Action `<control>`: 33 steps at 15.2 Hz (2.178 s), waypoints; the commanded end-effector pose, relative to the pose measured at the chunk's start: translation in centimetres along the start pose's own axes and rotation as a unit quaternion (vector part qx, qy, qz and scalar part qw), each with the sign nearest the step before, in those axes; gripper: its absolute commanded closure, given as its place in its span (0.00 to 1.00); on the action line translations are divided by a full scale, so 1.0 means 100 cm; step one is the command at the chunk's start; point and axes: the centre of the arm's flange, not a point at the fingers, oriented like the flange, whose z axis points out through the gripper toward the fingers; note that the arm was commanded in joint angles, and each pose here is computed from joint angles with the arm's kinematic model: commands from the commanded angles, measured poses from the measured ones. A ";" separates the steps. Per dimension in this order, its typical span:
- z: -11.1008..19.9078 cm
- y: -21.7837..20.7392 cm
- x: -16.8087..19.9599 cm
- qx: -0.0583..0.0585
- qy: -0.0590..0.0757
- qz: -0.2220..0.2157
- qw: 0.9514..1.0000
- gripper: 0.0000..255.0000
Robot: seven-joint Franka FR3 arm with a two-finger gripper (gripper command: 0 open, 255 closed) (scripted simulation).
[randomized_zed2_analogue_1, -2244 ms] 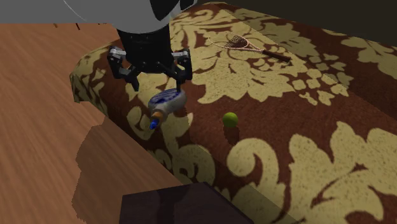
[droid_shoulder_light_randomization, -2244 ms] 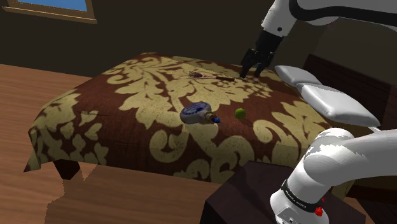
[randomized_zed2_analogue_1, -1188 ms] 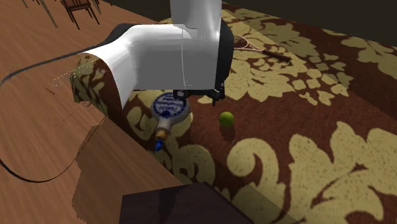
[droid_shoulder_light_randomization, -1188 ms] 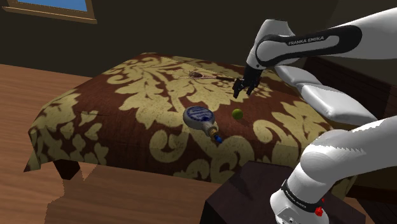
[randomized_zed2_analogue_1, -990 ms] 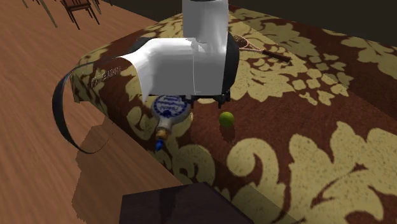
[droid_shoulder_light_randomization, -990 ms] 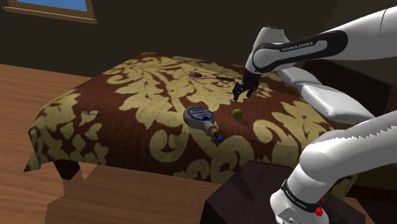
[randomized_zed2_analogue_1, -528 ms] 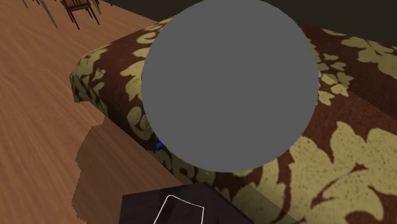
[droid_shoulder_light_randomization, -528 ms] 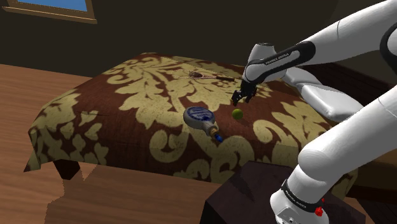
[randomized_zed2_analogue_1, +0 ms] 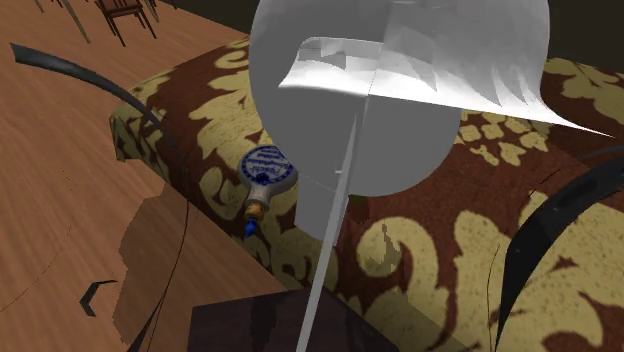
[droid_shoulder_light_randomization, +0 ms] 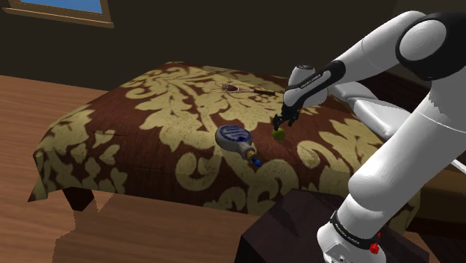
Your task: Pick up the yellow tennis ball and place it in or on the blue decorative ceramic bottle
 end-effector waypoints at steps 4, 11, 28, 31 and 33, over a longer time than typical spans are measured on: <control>0.028 0.001 0.000 -0.001 0.000 0.000 1.000 0.00; 0.031 0.001 0.000 -0.001 0.000 0.000 1.000 0.00; 0.005 0.004 0.004 -0.001 0.000 0.000 1.000 1.00; -0.010 0.006 0.007 -0.001 0.000 0.000 1.000 1.00; -0.021 0.008 0.008 -0.001 0.000 0.000 1.000 1.00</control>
